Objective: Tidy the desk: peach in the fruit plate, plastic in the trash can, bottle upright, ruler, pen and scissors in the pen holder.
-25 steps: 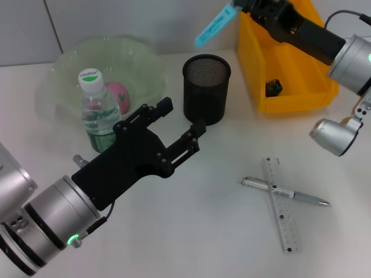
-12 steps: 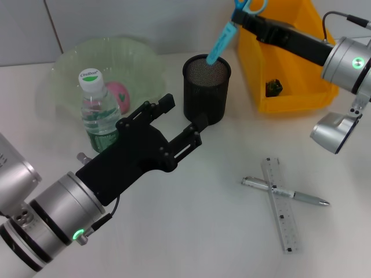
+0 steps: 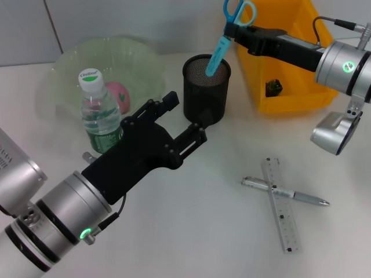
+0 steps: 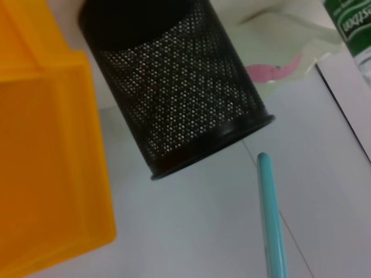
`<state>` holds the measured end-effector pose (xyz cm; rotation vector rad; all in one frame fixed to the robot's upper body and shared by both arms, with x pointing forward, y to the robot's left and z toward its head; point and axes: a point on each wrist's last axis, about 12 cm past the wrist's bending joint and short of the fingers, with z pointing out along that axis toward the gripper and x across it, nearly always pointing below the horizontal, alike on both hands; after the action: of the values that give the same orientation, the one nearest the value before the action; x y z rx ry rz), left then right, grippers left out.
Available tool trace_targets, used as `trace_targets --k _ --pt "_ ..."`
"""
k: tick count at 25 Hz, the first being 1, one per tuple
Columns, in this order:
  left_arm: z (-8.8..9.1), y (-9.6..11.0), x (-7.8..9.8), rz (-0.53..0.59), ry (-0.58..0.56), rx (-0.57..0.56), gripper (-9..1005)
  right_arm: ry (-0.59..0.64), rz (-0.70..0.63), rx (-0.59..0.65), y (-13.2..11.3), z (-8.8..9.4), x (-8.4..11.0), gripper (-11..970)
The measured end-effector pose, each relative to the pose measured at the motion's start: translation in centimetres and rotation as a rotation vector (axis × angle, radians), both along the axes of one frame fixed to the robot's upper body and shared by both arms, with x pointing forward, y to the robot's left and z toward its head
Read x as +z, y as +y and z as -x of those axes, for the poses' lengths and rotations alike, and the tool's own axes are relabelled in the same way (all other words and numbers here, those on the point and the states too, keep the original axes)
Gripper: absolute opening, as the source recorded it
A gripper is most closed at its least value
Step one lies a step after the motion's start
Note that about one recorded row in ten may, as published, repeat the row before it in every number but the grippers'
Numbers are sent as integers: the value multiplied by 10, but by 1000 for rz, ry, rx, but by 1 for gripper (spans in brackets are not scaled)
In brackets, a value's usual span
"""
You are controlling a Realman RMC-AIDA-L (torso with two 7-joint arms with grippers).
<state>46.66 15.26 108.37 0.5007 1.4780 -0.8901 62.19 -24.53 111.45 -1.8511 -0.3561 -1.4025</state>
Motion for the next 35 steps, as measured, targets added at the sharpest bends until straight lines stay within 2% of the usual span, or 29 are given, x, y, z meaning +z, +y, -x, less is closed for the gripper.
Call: trace_targets --k 15,30,35 --pt "1 -3 1 11 -5 0 707 -11 123 -11 19 -15 -3 153" --pt "2 -4 1 11 -13 -3 708 -3 88 -44 24 -16 -9 161" --pt "2 -4 2 8 -21 -4 708 -18 32 -32 25 -14 -4 225"
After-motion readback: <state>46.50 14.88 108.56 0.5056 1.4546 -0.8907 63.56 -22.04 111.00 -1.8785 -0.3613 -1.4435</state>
